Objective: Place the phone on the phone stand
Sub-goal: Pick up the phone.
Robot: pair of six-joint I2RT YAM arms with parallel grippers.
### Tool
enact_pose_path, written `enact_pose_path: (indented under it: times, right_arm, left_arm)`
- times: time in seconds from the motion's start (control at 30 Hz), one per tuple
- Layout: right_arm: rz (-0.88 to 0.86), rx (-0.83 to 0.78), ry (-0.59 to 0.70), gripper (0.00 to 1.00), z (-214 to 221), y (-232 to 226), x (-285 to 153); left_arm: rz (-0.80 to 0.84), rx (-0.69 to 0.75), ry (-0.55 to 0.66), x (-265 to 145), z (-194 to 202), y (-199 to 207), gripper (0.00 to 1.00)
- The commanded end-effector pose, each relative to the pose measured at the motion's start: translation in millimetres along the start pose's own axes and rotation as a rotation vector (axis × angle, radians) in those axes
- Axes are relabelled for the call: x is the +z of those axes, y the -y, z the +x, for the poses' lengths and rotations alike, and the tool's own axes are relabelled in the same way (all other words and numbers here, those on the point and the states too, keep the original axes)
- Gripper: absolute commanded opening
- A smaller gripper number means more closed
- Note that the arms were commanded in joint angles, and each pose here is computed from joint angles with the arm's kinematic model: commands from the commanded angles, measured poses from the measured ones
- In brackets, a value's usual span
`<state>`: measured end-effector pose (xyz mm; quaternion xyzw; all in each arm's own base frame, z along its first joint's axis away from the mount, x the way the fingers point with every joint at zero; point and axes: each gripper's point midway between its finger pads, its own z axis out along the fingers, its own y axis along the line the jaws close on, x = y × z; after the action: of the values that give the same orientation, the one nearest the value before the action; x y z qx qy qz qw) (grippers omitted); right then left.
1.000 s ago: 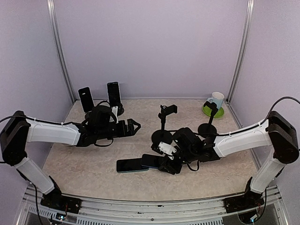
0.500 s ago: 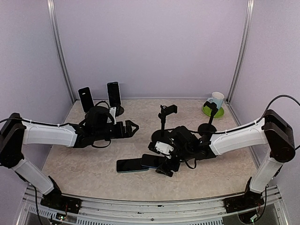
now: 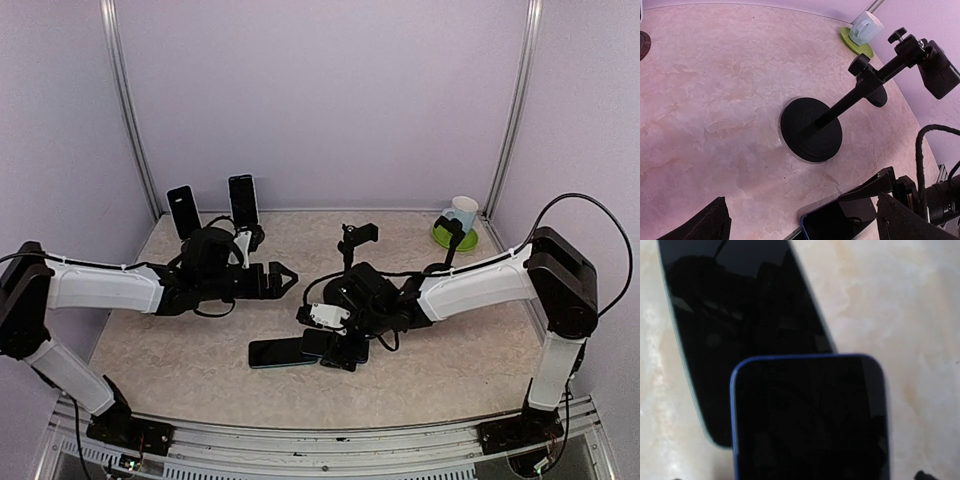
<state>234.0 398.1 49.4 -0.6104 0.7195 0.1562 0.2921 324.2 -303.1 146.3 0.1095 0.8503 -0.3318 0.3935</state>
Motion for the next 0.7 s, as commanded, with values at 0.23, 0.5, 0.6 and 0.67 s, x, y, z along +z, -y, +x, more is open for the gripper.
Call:
enact_pose_path:
  times: [0.23, 0.5, 0.6, 0.67]
  right_arm:
    - [-0.103, 0.014, -0.064, 1.0, 27, 5, 15]
    - [-0.127, 0.017, -0.096, 0.99, 40, 1, 24]
    - [-0.145, 0.014, -0.098, 0.92, 39, -1, 27]
    - [-0.155, 0.01, -0.094, 0.88, 38, -1, 28]
  left_arm:
    - [0.07, 0.024, 0.01, -14, -3, 10, 0.99]
    - [0.097, 0.012, 0.003, -15, 2, 12, 0.99]
    - [0.099, 0.008, 0.0, -15, 3, 12, 0.99]
    - [0.102, 0.006, -0.002, -15, 3, 12, 0.99]
